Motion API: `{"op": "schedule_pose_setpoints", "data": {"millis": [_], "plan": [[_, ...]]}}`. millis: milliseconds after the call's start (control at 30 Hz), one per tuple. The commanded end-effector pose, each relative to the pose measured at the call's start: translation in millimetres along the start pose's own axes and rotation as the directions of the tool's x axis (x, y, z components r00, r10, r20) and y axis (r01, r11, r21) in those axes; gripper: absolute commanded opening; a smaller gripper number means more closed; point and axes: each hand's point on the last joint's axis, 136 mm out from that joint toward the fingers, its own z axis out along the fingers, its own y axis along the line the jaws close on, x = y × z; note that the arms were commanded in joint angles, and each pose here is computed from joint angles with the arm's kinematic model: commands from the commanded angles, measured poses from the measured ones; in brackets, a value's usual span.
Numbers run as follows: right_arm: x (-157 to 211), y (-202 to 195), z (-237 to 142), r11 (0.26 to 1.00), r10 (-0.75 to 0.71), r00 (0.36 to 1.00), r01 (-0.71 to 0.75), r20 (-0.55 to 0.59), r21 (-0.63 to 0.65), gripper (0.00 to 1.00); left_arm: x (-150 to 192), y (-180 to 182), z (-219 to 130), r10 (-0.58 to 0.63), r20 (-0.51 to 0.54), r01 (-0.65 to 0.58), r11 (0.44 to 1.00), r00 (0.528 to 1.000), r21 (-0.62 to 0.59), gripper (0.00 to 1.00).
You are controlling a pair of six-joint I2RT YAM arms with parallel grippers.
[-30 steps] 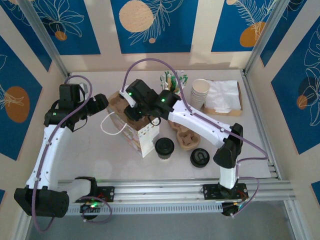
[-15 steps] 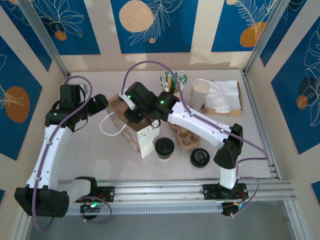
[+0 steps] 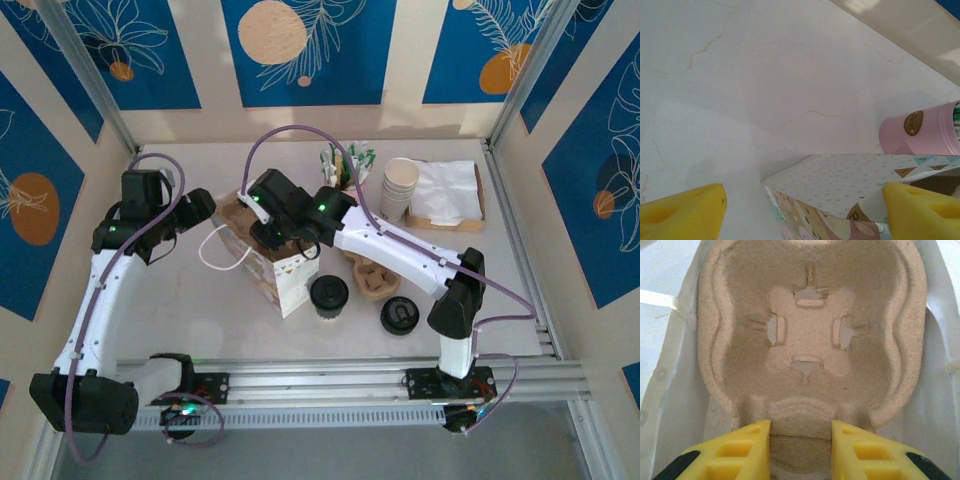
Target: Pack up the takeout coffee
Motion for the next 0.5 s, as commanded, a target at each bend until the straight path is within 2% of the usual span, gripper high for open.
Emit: {"op": "schedule_pose_setpoints", "data": {"millis": [0,267,467], "plan": [[13.3,0.7,-7.3,1.000,0.007,0.999,-0.006,-0.042,0.012,0.32,3.2,14.6,4.1,-0.032,-0.004,0.031,0.998,0.999,-0.052,0.80],[5.1,12.6,-12.7,1.000,-0.019,1.000,0.019,-0.004,-0.014,0.32,4.4,16.5,6.3,-0.041,-0.006,0.040,0.997,0.999,-0.059,0.80],[17.0,9.3,-3.0,1.000,0.009,0.998,-0.009,-0.067,0.004,0.32,2.8,14.5,2.3,-0.048,0.005,0.048,0.998,0.999,-0.050,0.80]]}}
